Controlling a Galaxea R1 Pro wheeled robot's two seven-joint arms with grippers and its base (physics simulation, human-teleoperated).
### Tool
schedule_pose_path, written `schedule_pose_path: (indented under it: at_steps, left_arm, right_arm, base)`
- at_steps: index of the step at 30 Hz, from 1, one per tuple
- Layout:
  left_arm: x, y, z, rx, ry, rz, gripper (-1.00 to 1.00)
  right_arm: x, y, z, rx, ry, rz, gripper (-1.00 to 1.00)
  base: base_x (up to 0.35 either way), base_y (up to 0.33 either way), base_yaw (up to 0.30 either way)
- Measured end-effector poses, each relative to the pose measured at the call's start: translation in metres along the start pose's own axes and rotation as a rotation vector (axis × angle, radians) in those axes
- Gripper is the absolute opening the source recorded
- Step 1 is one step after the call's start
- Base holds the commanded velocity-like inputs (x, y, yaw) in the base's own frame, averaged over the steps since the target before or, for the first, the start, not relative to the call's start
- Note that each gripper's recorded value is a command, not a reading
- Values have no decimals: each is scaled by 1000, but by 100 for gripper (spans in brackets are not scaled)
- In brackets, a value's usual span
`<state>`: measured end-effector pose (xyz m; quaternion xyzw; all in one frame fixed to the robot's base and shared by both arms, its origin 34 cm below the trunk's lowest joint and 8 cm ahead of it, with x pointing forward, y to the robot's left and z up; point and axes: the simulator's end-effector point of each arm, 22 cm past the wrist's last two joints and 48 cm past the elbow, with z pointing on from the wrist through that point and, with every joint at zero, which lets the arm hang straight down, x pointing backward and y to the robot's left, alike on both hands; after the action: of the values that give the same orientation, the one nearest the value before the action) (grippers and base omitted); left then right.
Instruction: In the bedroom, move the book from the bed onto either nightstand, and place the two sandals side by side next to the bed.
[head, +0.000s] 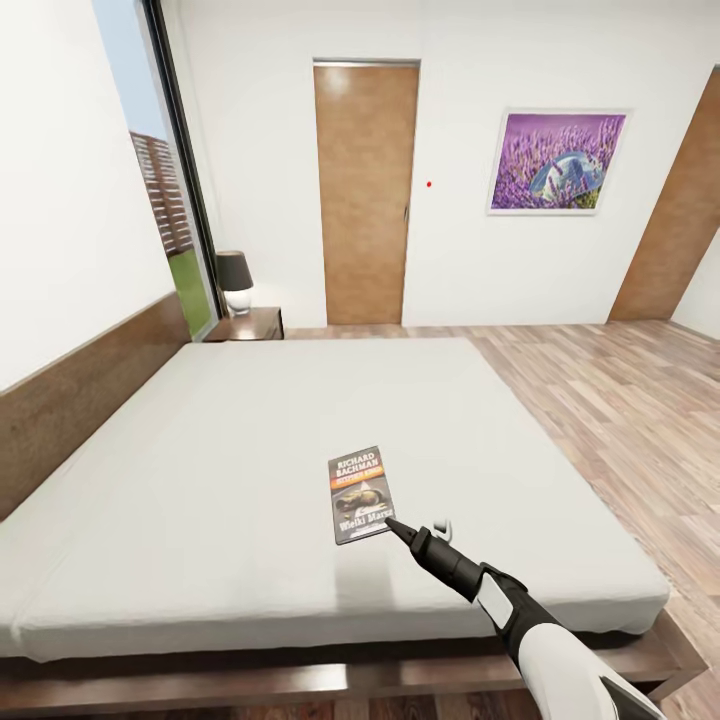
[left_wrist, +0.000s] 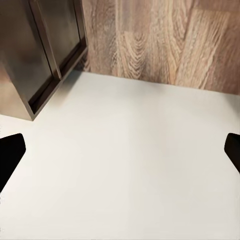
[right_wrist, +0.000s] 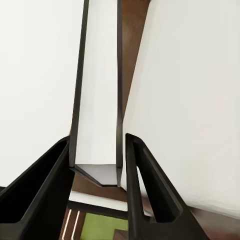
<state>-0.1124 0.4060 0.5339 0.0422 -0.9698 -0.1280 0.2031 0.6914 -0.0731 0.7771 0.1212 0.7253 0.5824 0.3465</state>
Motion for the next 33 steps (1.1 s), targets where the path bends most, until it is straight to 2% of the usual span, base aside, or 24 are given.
schedule_pose_path:
  at_steps: [5,13,24,33]
  left_arm:
    - [-1,3,-7,-1,-15,-6,100]
    - [-11,9,-19,-6,-80,-20,100]
    - [-24,17,-36,-13,-172,-79,100]
    - [-25,30,-48,-25,-193,-91,100]
  right_arm:
    - [-3,7,0,1,-3,-6,-100]
    - [-9,18,-2,3,-6,-12,-100]
    - [-16,33,-5,5,-9,-17,-100]
    - [-23,47,-4,2,-31,-72,-100]
  base:
    - [0,0,0]
    - [0,0,0]
    - [0,0,0]
    - [0,0,0]
